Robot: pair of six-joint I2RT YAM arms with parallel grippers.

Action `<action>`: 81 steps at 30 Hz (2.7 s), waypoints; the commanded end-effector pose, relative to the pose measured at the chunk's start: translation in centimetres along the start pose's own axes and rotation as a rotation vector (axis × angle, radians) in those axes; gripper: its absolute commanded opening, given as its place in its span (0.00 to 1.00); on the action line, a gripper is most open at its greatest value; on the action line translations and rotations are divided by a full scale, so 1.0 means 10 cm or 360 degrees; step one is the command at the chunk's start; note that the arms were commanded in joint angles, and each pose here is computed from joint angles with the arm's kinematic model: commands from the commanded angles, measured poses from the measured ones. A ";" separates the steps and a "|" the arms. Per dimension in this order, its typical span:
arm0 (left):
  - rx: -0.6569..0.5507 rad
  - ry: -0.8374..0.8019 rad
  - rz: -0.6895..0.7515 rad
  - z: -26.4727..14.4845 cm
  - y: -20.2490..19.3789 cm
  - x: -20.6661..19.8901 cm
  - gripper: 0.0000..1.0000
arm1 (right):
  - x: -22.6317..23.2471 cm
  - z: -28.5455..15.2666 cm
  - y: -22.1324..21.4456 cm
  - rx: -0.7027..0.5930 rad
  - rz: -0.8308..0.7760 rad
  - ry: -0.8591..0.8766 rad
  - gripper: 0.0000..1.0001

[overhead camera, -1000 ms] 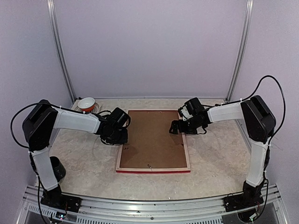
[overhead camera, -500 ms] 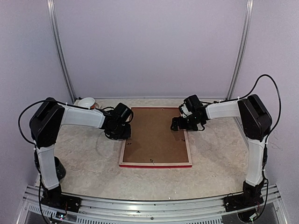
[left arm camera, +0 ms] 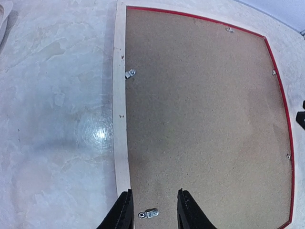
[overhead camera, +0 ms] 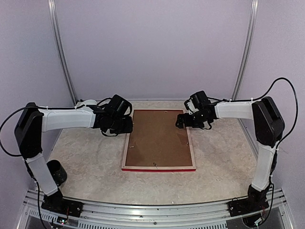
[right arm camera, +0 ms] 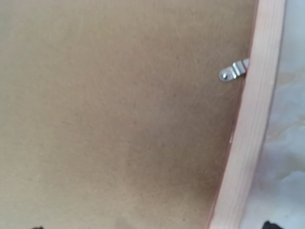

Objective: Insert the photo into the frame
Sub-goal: Press the fastener onto the backboard.

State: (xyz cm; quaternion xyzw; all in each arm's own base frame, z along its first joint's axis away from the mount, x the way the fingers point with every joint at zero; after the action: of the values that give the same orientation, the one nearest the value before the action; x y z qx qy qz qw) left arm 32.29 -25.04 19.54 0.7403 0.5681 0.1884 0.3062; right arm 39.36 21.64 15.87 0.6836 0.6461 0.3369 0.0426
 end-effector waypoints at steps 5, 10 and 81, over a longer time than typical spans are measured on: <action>0.0251 0.0077 0.0097 0.23 -0.44 0.01 0.32 | 0.01 -0.14 0.00 -0.0034 -0.0010 -0.0008 0.99; 0.0292 0.0125 0.0158 0.29 -0.47 -0.04 0.37 | -0.03 -0.11 -0.04 -0.0022 -0.0016 -0.0034 0.99; 0.0339 0.0088 0.0102 0.47 -0.50 -0.03 0.42 | -0.17 0.16 -0.22 0.0057 0.0000 -0.0095 0.99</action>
State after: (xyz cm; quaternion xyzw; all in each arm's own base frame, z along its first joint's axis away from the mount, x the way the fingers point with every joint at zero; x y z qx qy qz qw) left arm 31.31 -25.21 13.73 0.7728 0.5722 0.1700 0.2158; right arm 38.43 20.92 13.54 0.6929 0.6496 0.3092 0.0493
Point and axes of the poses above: each gripper's point midway between its finger pads, its own z axis out along the fingers, its own x axis along the line the jaws close on, y = z × x, the point moved 10 cm from there along -z, back along the fingers, and after that the axes turned 15 degrees about z, right-handed, at the moved point
